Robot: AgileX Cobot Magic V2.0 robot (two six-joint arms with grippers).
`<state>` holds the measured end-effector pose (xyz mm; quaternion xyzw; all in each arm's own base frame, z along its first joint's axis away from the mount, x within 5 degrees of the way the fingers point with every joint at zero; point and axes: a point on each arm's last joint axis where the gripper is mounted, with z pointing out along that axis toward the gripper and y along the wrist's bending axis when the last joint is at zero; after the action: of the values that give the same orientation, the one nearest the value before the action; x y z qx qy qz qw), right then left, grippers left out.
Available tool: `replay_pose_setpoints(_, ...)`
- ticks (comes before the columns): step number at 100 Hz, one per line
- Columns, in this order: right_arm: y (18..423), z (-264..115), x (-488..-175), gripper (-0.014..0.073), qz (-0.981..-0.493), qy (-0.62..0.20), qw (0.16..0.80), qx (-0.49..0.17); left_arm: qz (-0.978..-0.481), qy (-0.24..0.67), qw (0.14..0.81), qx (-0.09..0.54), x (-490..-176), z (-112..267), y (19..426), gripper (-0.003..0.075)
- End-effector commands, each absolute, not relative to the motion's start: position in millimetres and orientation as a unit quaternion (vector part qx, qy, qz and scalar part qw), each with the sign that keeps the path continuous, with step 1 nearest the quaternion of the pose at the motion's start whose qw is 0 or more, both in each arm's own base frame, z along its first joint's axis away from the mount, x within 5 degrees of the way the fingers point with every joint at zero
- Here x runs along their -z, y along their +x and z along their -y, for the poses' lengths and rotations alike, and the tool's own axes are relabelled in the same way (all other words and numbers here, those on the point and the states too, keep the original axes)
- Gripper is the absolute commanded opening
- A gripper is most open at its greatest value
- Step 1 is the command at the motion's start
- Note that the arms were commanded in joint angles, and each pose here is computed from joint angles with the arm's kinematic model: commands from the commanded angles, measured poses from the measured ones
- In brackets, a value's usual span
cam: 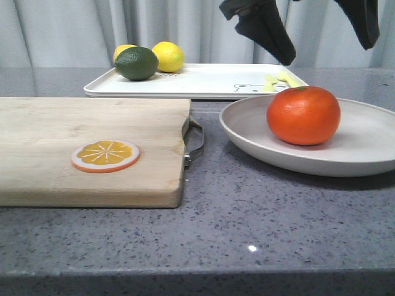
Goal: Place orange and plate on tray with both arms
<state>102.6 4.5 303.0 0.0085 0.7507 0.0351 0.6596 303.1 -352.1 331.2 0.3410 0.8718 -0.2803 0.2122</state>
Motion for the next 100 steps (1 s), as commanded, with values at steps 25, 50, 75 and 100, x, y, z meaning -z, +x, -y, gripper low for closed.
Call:
replay_pose_setpoints(25, 104.4, -4.3, -321.1, -0.0064, -0.719, 0.006, 0.694, -0.033, -0.833, 0.331, 0.305, 0.322, -412.4, 320.8, 283.3, 0.0099)
replay_pose_setpoints(50, 104.2, -3.9, -317.6, -0.0064, -0.732, 0.007, 0.680, -0.031, -0.831, 0.337, 0.324, 0.302, -426.3, 304.0, 271.7, -0.0020)
replay_pose_setpoints(75, 103.6, -3.2, -311.2, -0.0064, -0.756, 0.010, 0.654, -0.027, -0.820, 0.320, 0.367, 0.299, -432.1, 279.6, 253.3, -0.0020)
replay_pose_setpoints(100, 103.1, -2.9, -310.7, -0.0064, -0.762, 0.011, 0.647, -0.026, -0.820, 0.307, 0.393, 0.282, -413.7, 245.4, 226.2, -0.0020)
